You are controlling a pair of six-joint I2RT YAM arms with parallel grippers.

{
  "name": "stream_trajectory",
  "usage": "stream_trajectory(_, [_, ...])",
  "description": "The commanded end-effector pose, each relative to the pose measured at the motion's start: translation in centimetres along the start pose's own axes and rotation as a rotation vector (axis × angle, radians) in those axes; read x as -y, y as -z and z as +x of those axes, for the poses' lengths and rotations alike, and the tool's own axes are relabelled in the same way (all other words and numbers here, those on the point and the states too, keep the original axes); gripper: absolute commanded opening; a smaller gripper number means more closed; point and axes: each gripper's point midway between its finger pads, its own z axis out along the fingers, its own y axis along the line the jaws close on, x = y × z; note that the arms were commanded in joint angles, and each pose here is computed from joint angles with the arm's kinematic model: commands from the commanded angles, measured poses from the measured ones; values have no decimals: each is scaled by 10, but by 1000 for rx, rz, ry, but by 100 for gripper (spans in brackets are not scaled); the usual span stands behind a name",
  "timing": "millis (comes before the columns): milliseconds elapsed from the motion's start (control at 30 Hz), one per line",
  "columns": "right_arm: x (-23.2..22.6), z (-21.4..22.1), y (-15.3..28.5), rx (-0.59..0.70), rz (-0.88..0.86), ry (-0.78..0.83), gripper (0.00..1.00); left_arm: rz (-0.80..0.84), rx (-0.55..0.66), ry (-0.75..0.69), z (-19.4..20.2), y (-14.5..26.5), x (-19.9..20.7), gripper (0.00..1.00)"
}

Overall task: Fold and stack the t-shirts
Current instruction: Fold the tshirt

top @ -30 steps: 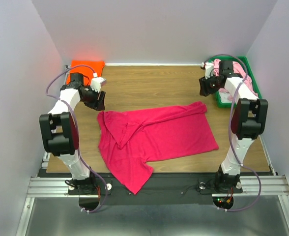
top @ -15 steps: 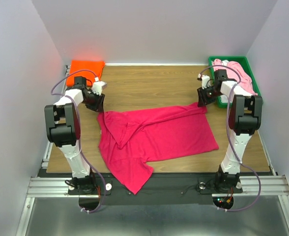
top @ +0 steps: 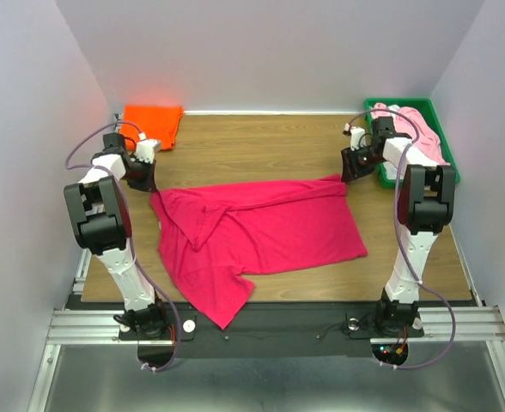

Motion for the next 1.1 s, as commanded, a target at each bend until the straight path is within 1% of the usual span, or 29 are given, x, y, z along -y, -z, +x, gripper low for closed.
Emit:
stream_trajectory(0, [-14,-30,22,86,-26,32,52,-3,28,-40,-16,13,-6,18])
stream_trajectory(33, [-16,-32,25,94,-33,39,53,3,45,-53,-21,18,-4,28])
stream_trajectory(67, [-20,-34,33,105,-33,53,53,24,67,-68,-24,22,2,36])
stream_trajectory(100, [-23,-35,37,113,-35,75,53,16,102,-92,-34,35,6,43])
stream_trajectory(133, [-25,-36,42,121,-40,90,53,18,118,-107,-39,42,10,45])
stream_trajectory(200, [-32,-40,54,139,-45,141,53,22,152,-138,-49,63,20,46])
stream_trajectory(267, [-35,-39,57,131,-46,174,53,36,144,-148,-46,72,30,46])
stream_trajectory(300, [-36,-39,57,125,-45,215,53,33,154,-165,-47,81,37,49])
stream_trajectory(333, [-41,-38,55,113,-53,242,53,53,147,-193,-46,81,48,49])
stream_trajectory(367, [-43,-36,54,95,-52,261,53,81,116,-192,-35,80,60,50])
stream_trajectory(400, [-45,-34,51,82,-56,296,53,93,113,-208,-33,84,70,53])
stream_trajectory(433, [-56,-31,45,57,-70,326,54,130,95,-230,-28,80,87,53])
stream_trajectory(467, [-59,-31,42,46,-71,347,54,176,45,-216,-10,76,101,53])
stream_trajectory(500, [-67,-30,37,28,-81,390,55,213,18,-219,-1,72,113,54])
stream_trajectory(533, [-68,-25,32,4,-75,407,56,244,-11,-221,8,69,124,59])
stream_trajectory(600, [-72,-22,24,-21,-74,460,59,301,-76,-240,33,59,151,61])
stream_trajectory(700, [-81,-19,9,-67,-72,529,60,296,-134,-250,54,47,171,61])
stream_trajectory(900, [-74,-10,-10,-132,-51,580,60,268,-218,-254,80,40,181,61])
stream_trajectory(1067, [-68,2,-16,-174,-43,589,56,265,-289,-271,94,35,184,60])
